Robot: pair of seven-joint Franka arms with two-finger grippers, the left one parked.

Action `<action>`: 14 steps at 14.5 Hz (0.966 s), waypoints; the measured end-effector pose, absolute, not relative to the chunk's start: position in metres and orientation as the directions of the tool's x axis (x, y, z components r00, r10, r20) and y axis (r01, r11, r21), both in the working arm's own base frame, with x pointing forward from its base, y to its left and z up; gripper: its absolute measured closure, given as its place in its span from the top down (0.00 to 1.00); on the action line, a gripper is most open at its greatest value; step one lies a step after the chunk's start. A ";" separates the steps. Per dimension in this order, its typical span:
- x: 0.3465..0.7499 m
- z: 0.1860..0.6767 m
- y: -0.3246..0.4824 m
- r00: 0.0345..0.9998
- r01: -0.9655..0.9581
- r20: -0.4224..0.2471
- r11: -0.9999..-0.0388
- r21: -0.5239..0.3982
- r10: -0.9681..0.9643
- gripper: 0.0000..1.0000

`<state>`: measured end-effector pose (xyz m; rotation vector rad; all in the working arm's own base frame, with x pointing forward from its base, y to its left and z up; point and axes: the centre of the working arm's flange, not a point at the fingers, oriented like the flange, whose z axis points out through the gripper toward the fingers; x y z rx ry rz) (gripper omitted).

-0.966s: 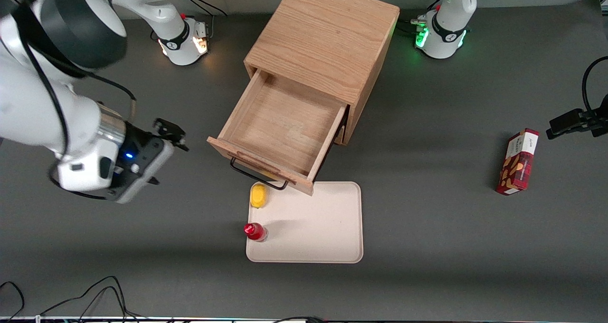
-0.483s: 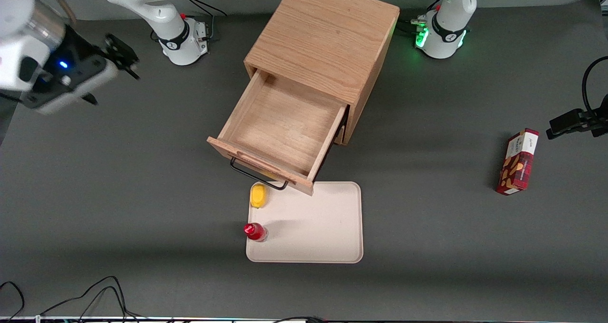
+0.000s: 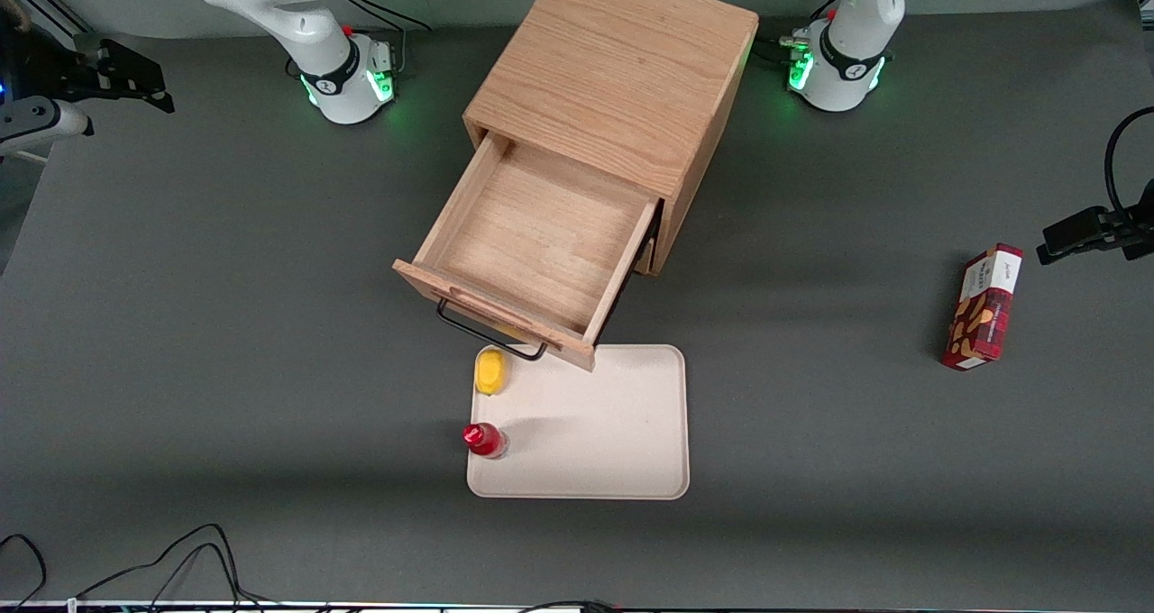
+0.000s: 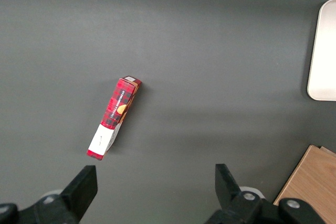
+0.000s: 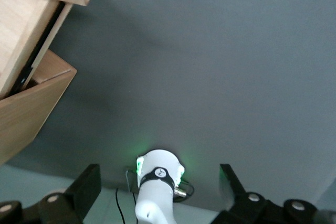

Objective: Open upper drawer

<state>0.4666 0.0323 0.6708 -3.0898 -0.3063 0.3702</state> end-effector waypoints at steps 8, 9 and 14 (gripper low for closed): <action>0.409 0.628 0.044 0.989 0.005 -0.151 -1.000 0.000 0.005 1.00; 0.410 0.630 0.042 0.991 -0.002 -0.136 -1.000 -0.003 -0.001 1.00; 0.442 0.638 0.021 0.993 -0.053 -0.104 -0.999 -0.004 -0.052 1.00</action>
